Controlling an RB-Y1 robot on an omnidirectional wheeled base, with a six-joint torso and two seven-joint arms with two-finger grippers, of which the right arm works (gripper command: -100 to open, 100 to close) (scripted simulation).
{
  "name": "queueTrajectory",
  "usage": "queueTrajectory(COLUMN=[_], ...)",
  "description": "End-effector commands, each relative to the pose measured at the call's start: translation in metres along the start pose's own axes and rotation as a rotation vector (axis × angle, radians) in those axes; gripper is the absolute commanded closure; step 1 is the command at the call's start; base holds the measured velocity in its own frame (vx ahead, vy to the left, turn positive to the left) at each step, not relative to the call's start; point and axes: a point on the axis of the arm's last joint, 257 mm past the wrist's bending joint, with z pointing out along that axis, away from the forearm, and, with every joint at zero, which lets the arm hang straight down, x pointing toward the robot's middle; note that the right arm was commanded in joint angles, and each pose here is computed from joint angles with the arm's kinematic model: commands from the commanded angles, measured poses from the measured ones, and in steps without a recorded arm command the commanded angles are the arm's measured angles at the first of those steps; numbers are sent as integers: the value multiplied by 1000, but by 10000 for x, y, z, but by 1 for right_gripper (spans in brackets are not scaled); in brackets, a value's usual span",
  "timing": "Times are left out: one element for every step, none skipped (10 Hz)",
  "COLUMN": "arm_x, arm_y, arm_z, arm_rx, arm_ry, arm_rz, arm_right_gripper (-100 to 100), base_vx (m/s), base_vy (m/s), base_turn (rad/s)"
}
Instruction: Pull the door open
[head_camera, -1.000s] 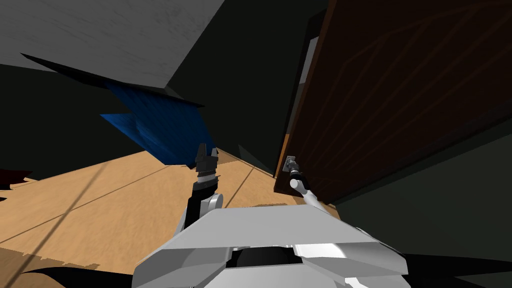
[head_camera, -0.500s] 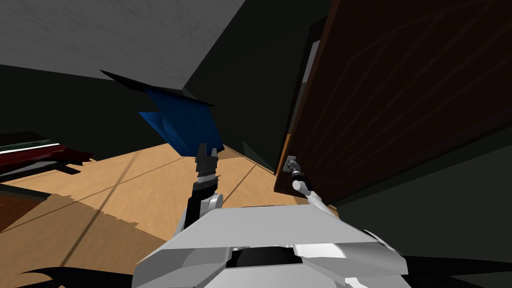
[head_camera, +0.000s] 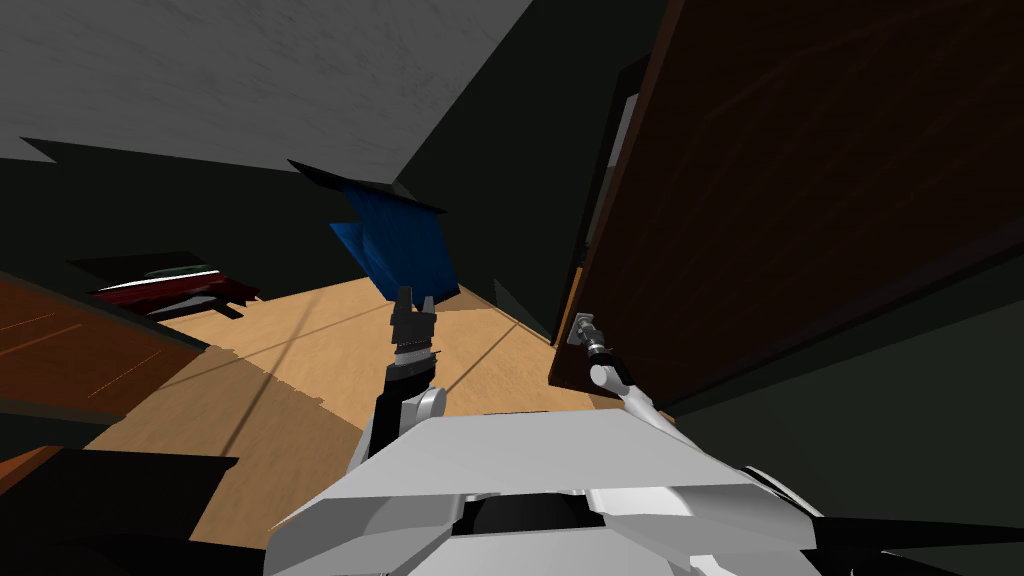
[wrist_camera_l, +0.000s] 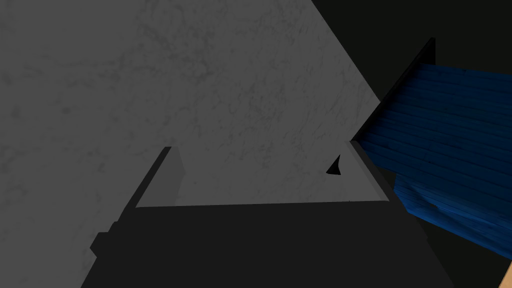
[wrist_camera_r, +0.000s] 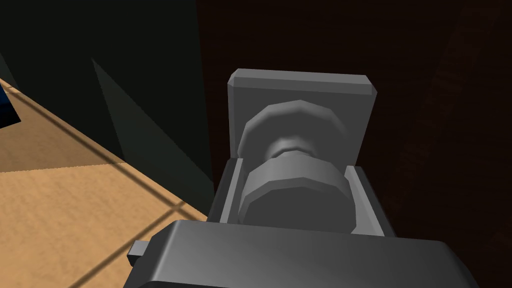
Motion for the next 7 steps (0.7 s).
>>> queueTrajectory(arm_x=[16, 10, 5, 13, 26, 31, 34], arm_y=[-6, 6, -33, -46, -80, -100, -122], arm_z=[-19, -7, -98, -127, -198, -238, -280], arm_rx=[15, 8, 42, 54, 83, 98, 114], arm_ry=[3, 2, 3, 6, 10, 12, 12], arm_rz=[7, 2, -1, -2, -4, -5, -4], arm_right_gripper=[100, 100, 100, 100, 100, 100, 100], base_vx=[-233, -97, -113, -143, -171, -150, -107], base_vy=[-48, -18, -17, -34, -53, -33, -17], base_turn=[153, 34, 20, 18, 23, 18, 2])
